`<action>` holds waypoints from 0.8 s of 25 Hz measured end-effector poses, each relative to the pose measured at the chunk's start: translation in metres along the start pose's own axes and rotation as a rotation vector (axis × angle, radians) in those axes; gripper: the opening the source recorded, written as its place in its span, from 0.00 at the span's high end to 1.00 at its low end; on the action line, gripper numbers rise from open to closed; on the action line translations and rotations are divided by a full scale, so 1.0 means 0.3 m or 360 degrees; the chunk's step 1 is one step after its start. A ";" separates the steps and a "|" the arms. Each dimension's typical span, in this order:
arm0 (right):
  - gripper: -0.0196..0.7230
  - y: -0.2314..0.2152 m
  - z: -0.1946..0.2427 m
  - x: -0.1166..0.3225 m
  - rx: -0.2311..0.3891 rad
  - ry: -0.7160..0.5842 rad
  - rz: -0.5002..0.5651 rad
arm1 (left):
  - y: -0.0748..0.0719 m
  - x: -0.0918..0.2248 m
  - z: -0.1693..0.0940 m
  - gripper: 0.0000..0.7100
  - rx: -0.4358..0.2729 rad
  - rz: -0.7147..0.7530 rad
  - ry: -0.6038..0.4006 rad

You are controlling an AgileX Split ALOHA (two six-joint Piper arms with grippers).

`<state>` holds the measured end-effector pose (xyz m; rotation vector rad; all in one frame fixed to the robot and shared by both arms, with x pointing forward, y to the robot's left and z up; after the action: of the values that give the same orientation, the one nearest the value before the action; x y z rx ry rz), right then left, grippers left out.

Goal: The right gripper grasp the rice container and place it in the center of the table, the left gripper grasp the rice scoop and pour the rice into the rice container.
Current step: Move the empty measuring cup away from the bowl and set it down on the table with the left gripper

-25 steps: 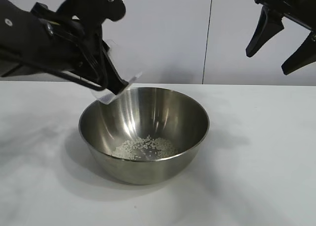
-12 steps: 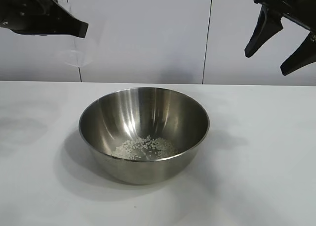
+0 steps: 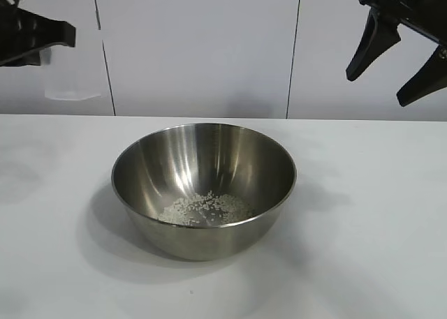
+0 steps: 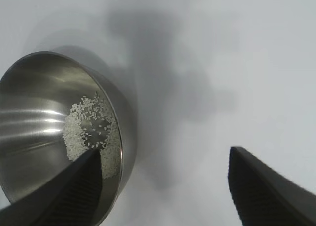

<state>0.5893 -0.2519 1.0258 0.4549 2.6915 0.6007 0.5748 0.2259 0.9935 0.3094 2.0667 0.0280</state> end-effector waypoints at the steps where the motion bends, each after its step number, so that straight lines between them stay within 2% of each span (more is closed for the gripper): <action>1: 0.31 0.000 0.000 0.000 0.0000 -0.0002 0.0000 | 0.021 0.009 0.002 1.00 -0.0023 -0.0050 0.0013; 3: 0.31 0.000 0.000 -0.002 -0.0001 -0.0007 0.0000 | 0.052 0.036 0.002 1.00 -0.0082 -0.0096 0.0034; 5: 0.31 0.001 0.000 -0.004 -0.0002 -0.0017 0.0000 | 0.064 0.067 -0.002 1.00 -0.0155 -0.0085 0.0028; 7: 0.31 0.001 0.000 -0.010 -0.0006 -0.0041 0.0000 | 0.066 0.112 -0.012 1.00 -0.0237 -0.0011 -0.0008; 10: 0.31 0.002 0.000 -0.013 -0.0009 -0.0050 0.0002 | 0.058 0.177 -0.037 1.00 -0.0284 0.0060 -0.0139; 13: 0.31 0.002 0.000 -0.012 -0.0009 -0.0048 0.0002 | 0.041 0.232 -0.045 1.00 -0.0235 0.0082 -0.0306; 17: 0.31 0.003 0.000 -0.012 -0.0010 -0.0048 0.0003 | -0.001 0.321 0.022 1.00 -0.0097 0.0055 -0.0306; 20: 0.31 0.003 0.000 -0.013 -0.0011 -0.0051 0.0003 | -0.021 0.364 0.066 1.00 -0.0059 0.0050 -0.0335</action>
<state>0.5929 -0.2527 1.0272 0.4614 2.6584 0.5978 0.5398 0.2428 0.8893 0.3091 1.8509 0.0505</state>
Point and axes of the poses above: a point on each arm's last joint axis where the gripper is mounted, z pointing out along that axis toward the gripper, y along the wrist's bending axis when the last joint is at zero, x = y × z, the point moved 3 cm from there along z, pointing out along that axis toward the gripper, and after that the axes turned 15 degrees about z, right-handed, at the moved point
